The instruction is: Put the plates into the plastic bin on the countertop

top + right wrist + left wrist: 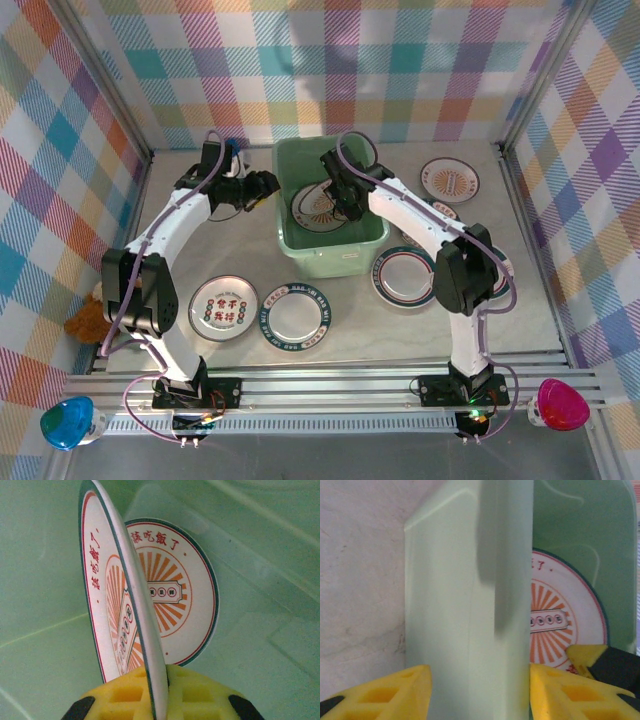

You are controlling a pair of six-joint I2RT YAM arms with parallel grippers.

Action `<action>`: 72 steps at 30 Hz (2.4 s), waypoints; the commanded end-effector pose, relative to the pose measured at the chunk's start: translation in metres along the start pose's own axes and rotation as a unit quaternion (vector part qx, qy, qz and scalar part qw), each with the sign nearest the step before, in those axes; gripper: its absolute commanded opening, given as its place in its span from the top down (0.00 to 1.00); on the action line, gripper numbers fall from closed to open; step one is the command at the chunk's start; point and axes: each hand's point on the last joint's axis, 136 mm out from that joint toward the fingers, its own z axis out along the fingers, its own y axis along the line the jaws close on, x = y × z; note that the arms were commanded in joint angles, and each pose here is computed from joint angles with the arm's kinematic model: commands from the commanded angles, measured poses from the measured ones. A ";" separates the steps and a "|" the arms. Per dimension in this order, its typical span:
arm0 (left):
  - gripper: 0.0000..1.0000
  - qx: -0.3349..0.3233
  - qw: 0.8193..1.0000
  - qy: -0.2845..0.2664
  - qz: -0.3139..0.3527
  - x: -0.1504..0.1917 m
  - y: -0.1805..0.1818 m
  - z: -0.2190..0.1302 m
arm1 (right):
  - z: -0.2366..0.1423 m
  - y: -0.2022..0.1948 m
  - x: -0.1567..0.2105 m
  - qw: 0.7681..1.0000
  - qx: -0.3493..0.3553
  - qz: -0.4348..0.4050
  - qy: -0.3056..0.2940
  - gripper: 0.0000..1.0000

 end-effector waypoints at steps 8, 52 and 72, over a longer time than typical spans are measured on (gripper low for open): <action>0.60 -0.020 0.999 0.047 -0.004 0.032 0.019 0.018 | 0.026 0.007 0.019 0.998 0.001 0.050 0.027 1.00; 0.74 -0.046 0.997 0.058 0.008 0.045 0.019 0.015 | 0.045 0.025 0.034 0.991 0.009 0.128 -0.038 1.00; 0.76 -0.051 0.997 0.058 0.021 0.044 0.016 0.009 | 0.073 0.005 0.037 0.989 0.026 0.139 -0.044 0.90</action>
